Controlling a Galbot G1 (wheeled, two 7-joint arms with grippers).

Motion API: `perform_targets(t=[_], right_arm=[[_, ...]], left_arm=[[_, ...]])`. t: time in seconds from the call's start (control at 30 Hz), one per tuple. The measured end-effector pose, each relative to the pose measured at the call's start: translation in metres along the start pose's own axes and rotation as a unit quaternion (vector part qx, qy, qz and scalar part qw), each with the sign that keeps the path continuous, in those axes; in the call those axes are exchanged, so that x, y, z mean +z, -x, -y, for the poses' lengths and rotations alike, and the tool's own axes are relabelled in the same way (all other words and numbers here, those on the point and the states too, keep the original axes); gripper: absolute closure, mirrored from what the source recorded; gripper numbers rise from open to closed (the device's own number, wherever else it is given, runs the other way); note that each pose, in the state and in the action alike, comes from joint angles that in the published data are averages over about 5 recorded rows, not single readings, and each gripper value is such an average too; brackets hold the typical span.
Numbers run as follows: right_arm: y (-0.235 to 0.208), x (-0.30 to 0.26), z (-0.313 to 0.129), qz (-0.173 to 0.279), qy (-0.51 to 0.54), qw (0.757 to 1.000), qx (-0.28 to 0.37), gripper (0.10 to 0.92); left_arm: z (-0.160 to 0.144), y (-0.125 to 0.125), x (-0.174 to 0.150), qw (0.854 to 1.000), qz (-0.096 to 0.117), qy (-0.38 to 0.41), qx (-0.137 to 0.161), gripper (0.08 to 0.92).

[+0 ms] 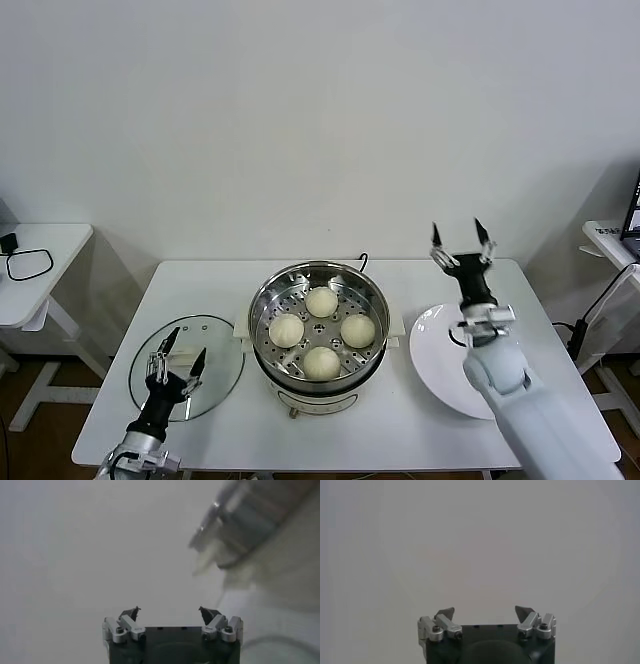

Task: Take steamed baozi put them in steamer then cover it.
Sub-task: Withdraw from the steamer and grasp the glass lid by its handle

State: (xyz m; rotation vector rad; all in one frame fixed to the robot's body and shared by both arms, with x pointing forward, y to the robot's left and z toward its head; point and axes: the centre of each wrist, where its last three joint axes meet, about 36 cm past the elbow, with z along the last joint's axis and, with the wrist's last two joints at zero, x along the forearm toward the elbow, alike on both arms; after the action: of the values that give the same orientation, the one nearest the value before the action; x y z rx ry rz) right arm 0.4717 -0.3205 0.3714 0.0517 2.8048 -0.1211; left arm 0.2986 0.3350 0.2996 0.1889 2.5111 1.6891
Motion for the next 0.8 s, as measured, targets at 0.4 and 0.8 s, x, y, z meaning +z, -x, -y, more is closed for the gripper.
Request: perform_targets(t=[0.4,0.8], right_arm=[[-0.089,0.03,0.007,-0.056,0.009,0.997,0.053,0.2],[-0.117,0.046,-0.005,-0.075,0.012,0.995,0.068,0.2]], left_arm=[[0.019,-0.01,0.032,0.993,-0.014,0.116,0.025,0.177],[0.033,0.0,0.045,0.986,-0.022,0.164,0.03,0.177]])
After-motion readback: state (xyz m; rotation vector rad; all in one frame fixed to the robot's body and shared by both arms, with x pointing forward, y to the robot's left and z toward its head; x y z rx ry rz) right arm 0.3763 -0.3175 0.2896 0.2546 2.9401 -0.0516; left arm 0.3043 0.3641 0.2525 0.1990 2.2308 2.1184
